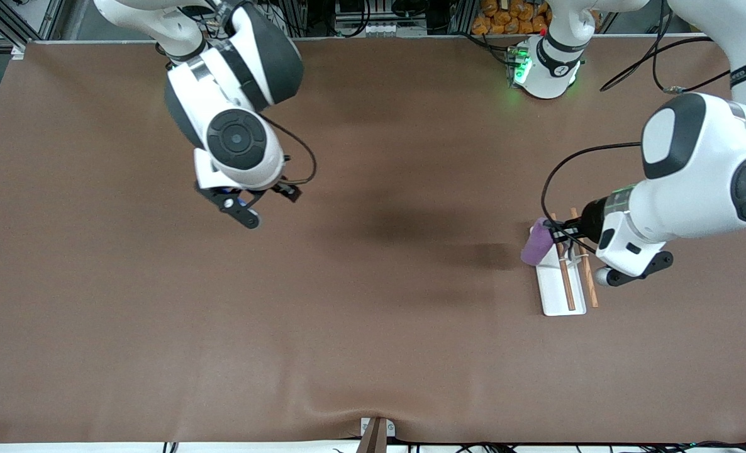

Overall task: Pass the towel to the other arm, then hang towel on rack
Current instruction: 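Carry the towel with the left gripper over the dowel rack while the right gripper retracts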

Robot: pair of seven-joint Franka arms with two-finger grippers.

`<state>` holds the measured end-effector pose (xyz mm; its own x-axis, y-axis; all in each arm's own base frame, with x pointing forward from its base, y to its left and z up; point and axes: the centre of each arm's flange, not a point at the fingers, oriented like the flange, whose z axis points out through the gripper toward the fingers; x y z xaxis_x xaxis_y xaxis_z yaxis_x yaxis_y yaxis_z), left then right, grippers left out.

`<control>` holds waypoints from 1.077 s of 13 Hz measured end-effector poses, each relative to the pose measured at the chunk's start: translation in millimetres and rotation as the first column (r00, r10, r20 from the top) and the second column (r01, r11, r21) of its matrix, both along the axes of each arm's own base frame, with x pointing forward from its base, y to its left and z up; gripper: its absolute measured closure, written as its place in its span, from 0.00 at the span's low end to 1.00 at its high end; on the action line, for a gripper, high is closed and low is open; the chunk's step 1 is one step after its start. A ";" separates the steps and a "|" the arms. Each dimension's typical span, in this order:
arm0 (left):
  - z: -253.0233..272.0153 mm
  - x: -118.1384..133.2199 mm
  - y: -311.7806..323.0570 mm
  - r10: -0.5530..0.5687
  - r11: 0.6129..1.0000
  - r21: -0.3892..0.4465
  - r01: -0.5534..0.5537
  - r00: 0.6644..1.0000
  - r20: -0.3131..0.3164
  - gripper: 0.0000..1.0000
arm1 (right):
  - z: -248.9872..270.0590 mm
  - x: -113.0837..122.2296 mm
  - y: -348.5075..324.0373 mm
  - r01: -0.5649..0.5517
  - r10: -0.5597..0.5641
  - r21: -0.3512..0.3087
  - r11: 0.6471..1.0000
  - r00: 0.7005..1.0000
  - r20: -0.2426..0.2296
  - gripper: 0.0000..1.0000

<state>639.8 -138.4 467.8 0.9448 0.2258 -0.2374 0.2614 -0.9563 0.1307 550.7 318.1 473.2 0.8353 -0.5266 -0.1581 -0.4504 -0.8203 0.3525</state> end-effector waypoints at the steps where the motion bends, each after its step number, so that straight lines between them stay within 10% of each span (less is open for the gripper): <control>1: -5.7 0.8 9.4 -0.052 0.999 0.010 0.052 0.999 0.003 0.97 | 5.5 3.8 -14.6 -0.068 0.068 -0.009 0.998 0.998 -0.009 0.00; 7: -10.2 2.1 19.1 -0.281 0.958 0.066 0.279 0.959 0.032 0.97 | 53.4 50.6 -169.3 -0.343 0.349 0.158 0.926 0.937 -0.007 0.00; 14: -19.2 3.5 -8.7 -0.381 0.922 0.090 0.376 0.923 0.058 0.97 | 44.8 76.0 -310.3 -0.426 0.399 0.208 0.881 0.903 0.161 0.00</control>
